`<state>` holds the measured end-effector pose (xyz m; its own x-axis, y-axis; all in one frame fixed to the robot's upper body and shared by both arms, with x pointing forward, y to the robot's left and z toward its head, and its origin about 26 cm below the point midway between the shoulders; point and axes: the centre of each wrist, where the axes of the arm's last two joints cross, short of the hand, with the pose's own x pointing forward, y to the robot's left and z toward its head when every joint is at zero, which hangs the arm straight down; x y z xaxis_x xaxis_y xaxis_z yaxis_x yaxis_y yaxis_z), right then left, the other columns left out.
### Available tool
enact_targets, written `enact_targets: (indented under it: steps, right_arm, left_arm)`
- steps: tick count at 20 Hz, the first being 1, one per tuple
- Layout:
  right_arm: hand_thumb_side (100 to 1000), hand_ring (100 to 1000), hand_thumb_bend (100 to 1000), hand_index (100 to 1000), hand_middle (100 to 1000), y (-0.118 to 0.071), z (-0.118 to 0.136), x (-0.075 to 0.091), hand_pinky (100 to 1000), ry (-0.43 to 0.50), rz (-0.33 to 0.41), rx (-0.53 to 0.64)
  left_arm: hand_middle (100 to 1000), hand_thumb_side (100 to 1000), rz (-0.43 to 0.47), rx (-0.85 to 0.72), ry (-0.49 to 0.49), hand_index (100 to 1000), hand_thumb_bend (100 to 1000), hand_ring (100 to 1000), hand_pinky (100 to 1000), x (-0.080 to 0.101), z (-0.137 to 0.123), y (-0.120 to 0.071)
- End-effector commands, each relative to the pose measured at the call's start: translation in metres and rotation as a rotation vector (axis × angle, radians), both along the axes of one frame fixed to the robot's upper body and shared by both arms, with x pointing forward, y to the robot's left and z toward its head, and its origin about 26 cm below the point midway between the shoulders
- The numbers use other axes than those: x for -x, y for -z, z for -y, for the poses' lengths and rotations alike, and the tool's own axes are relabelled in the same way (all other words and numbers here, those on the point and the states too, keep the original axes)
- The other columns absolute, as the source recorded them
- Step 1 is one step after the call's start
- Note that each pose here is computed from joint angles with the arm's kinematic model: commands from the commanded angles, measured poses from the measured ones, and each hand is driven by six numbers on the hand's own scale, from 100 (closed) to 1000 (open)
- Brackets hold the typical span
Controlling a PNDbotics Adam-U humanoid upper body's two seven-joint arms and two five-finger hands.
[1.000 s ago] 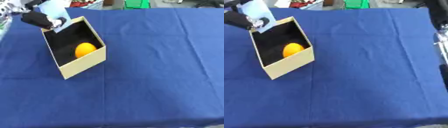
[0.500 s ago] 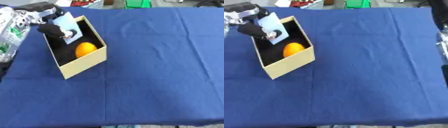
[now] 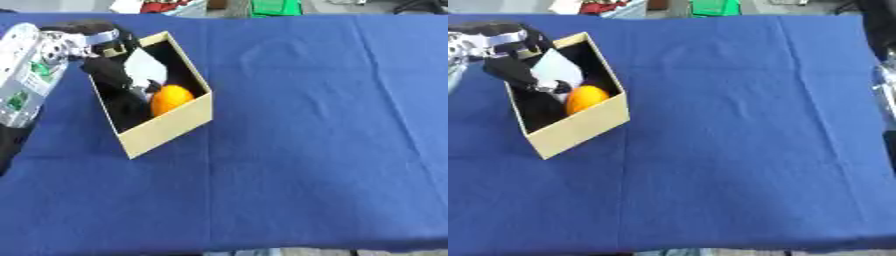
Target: Pick up objects on the table and place them in the box.
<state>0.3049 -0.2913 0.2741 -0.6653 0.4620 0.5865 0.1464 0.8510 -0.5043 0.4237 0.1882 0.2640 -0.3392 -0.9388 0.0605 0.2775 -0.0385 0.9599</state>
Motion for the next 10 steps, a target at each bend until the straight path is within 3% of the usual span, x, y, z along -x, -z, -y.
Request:
enact_targets:
  steps: [1, 10]
  right_arm:
    - [871, 1000, 100, 930, 781, -0.010, 0.000, 0.004, 977, -0.003, 0.033, 0.018]
    - [867, 1000, 100, 930, 781, -0.010, 0.002, 0.004, 976, 0.002, 0.033, 0.017]
  left_arm:
    - [826, 621, 0.064, -0.030, -0.007, 910, 830, 891, 687, 0.002, -0.003, -0.014]
    - [801, 638, 0.214, 0.041, 0.039, 891, 711, 873, 647, 0.023, -0.003, -0.044]
